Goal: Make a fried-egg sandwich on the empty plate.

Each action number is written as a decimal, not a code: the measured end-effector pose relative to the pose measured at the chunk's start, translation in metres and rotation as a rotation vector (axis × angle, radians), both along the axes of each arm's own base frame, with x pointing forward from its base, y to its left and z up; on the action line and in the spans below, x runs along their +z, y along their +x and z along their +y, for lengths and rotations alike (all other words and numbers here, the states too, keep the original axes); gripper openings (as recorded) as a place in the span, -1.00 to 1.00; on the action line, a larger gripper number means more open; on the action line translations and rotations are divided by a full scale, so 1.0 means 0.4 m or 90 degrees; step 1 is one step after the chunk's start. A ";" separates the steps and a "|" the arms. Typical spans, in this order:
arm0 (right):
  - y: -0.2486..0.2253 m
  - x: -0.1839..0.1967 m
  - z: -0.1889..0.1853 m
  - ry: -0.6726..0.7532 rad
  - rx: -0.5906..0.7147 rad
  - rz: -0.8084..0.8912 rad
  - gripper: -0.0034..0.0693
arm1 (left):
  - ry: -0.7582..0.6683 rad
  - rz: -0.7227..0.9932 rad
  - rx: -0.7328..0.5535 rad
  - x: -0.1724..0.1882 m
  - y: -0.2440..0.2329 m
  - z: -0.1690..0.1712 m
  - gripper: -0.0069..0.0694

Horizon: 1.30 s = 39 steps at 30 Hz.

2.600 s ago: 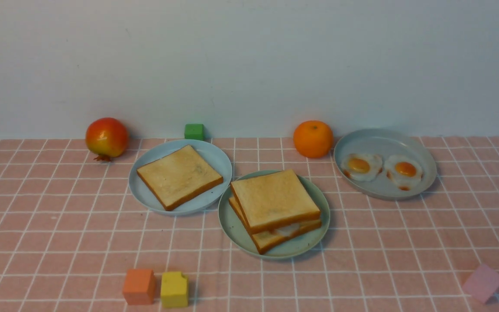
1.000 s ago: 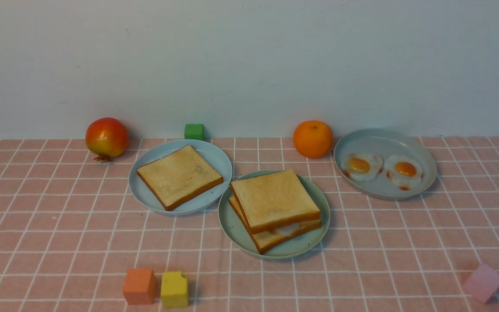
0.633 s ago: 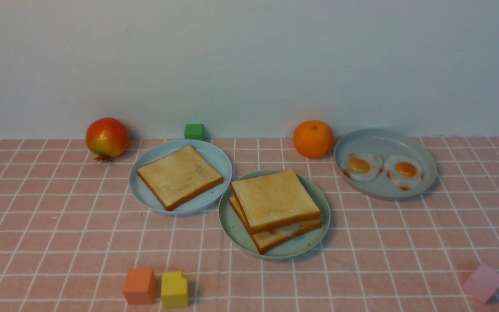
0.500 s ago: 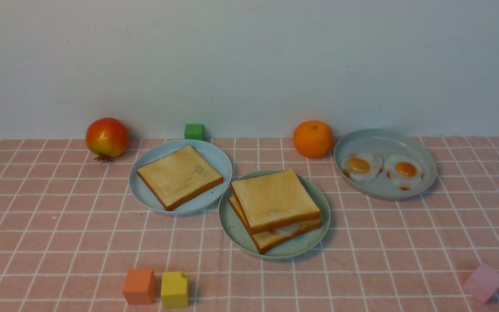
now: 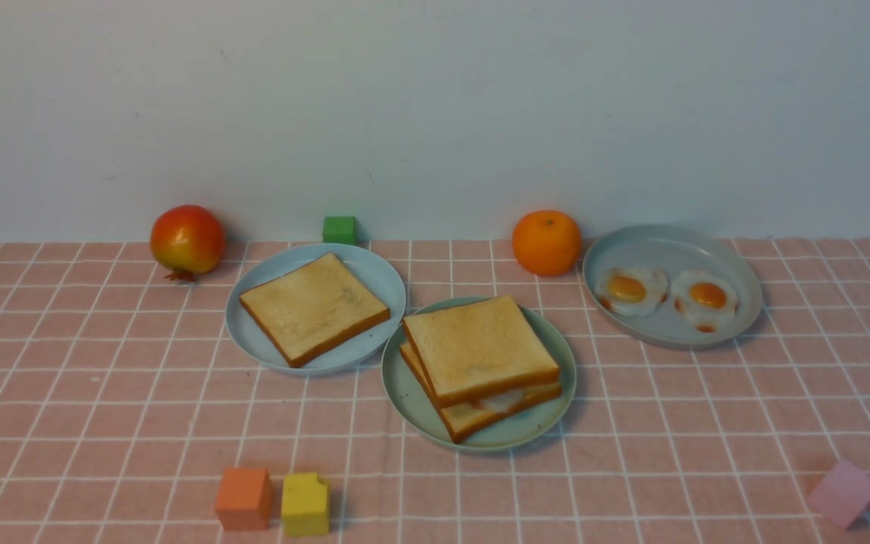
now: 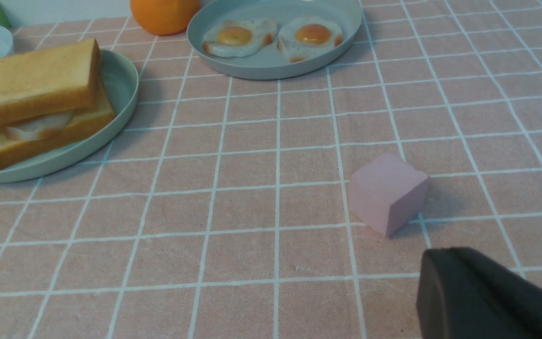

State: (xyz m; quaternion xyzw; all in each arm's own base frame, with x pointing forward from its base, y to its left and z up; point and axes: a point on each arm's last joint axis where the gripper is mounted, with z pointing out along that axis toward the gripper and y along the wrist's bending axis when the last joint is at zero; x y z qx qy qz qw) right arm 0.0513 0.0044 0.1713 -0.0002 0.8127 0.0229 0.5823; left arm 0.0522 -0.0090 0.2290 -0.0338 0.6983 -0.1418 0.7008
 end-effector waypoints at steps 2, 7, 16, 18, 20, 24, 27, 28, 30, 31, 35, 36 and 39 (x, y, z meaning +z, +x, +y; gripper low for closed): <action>0.000 0.000 0.000 -0.001 0.000 0.000 -0.85 | -0.019 0.085 0.051 -0.077 0.006 0.009 -0.79; 0.000 0.000 0.000 -0.002 0.001 0.000 -0.84 | -0.046 0.191 0.066 -0.134 0.003 0.010 -0.79; 0.000 0.000 0.000 -0.002 0.001 0.000 -0.83 | -0.051 0.193 0.067 -0.134 0.002 0.010 -0.79; 0.000 0.000 0.000 -0.002 0.001 0.000 -0.82 | -0.051 0.193 0.067 -0.134 0.002 0.010 -0.79; 0.000 0.000 0.000 -0.002 0.001 0.000 -0.82 | -0.052 0.193 0.067 -0.134 0.002 0.010 -0.79; 0.000 0.000 0.000 -0.002 0.001 0.000 -0.82 | -0.052 0.193 0.067 -0.134 0.002 0.010 -0.79; 0.000 0.000 0.000 -0.002 0.001 0.000 -0.80 | -0.052 0.193 0.067 -0.134 0.002 0.010 -0.79; 0.000 0.000 0.000 -0.002 0.001 0.000 -0.79 | -0.052 0.193 0.067 -0.134 0.002 0.010 -0.79; 0.000 0.000 0.000 -0.002 0.001 0.000 -0.79 | -0.053 0.193 0.067 -0.134 0.002 0.010 -0.79; 0.000 0.000 0.000 -0.002 0.001 0.000 -0.79 | -0.053 0.193 0.067 -0.134 0.002 0.010 -0.79; 0.000 0.000 0.000 -0.002 0.001 0.000 -0.79 | -0.053 0.193 0.067 -0.134 0.002 0.010 -0.79; 0.000 0.000 0.000 -0.002 0.001 0.000 -0.78 | -0.052 0.194 0.067 -0.135 0.002 0.010 -0.79; 0.000 0.000 0.000 -0.002 0.001 0.000 -0.77 | -0.052 0.194 0.067 -0.135 0.002 0.010 -0.79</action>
